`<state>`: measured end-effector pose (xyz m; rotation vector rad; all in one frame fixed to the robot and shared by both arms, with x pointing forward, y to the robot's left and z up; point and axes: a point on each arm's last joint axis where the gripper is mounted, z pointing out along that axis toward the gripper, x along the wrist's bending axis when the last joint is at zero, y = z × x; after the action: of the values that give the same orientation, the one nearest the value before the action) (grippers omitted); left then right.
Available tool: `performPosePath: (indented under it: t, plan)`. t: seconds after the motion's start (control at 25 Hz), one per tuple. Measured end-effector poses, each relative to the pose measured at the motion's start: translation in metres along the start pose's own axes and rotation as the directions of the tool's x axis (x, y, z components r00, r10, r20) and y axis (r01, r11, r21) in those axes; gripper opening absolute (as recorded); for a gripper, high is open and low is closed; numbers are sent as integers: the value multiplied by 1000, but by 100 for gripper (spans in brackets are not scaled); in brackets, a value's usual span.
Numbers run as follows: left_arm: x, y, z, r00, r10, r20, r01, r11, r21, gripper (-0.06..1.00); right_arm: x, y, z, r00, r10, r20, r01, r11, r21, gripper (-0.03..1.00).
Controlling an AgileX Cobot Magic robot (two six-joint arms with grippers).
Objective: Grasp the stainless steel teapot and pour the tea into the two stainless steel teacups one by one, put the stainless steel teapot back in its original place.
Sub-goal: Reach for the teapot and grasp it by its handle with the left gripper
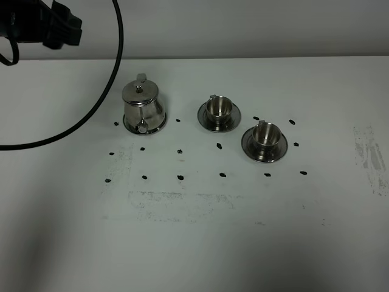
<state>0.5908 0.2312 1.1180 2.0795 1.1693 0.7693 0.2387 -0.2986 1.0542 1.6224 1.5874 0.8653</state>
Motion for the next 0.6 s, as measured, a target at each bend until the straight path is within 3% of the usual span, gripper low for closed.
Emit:
performPosePath:
  t: [0.32, 0.6]
  plan:
    - [7, 3, 64, 998, -55, 26, 53, 996, 75, 57, 0, 0, 0, 1000, 1, 0, -1, 1000, 0, 34]
    - [-9, 23, 132, 996, -49, 71, 44, 996, 77, 57, 0, 0, 0, 1000, 1, 0, -1, 1000, 0, 34]
